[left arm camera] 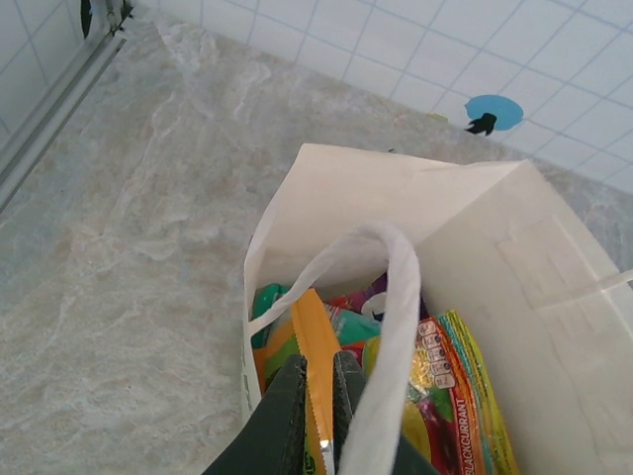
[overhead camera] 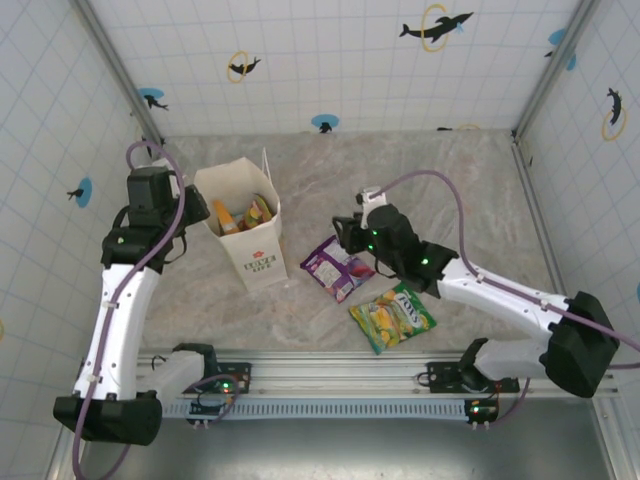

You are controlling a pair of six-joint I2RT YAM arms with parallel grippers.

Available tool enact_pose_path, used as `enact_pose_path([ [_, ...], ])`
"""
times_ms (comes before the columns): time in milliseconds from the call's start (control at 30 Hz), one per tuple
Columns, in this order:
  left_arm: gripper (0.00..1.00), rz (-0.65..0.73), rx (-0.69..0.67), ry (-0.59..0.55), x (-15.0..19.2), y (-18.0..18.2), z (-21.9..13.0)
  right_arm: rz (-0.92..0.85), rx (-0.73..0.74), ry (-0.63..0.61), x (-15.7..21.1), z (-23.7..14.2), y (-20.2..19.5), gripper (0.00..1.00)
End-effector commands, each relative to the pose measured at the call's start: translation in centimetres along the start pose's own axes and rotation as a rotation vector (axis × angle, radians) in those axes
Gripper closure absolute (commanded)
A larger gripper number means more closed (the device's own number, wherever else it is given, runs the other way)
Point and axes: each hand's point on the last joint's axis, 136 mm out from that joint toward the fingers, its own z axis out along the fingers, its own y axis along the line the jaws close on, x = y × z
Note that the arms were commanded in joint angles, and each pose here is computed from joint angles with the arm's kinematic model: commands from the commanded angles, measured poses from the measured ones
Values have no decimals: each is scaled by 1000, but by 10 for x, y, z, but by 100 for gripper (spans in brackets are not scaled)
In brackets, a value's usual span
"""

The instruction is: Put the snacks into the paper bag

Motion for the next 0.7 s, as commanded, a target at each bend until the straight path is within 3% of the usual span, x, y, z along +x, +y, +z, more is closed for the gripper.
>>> enact_pose_path([
  [0,87,1,23,-17,0,-3,-1,259,17,241,63,-10,-41,43],
  [100,87,3,29,-12,2,-4,0,427,19,295,87,-13,-67,43],
  [300,88,3,28,-21,1,-4,-2,736,-59,307,117,-7,-79,41],
  [400,88,6,36,-17,2,-5,-2,794,-29,342,135,-4,-85,39],
  [667,89,9,38,-16,2,-5,-1,849,-57,326,138,12,-81,38],
])
